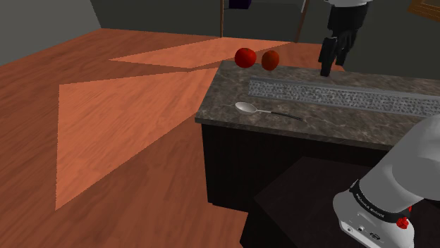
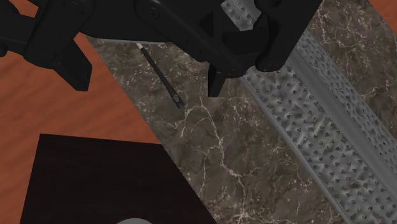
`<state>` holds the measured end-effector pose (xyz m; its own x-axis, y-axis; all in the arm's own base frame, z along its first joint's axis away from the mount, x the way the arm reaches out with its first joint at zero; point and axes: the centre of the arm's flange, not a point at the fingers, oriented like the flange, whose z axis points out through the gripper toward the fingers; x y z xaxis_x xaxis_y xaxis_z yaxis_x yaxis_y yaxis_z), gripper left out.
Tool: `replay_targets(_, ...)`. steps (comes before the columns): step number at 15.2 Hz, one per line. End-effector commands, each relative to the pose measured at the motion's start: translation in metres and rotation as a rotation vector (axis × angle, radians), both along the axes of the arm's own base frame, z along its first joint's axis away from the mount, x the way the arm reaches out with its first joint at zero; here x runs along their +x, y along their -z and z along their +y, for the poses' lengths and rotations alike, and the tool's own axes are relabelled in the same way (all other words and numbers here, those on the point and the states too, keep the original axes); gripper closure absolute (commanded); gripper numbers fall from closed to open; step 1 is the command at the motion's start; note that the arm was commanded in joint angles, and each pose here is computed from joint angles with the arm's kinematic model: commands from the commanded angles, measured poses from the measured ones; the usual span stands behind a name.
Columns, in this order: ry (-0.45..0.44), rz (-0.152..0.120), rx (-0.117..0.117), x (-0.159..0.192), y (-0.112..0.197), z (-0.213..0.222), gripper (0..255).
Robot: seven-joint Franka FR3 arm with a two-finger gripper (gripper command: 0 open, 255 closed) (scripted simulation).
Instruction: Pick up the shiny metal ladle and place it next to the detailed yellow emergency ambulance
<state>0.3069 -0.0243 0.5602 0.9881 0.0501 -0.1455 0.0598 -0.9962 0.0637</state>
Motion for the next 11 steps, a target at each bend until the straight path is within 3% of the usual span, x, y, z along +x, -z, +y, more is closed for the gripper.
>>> replay_targets(1,0.000,0.000,0.000,0.000,0.000,0.000,0)
replay_targets(11,-0.370,-0.099,0.014,0.057,0.104,0.023,0)
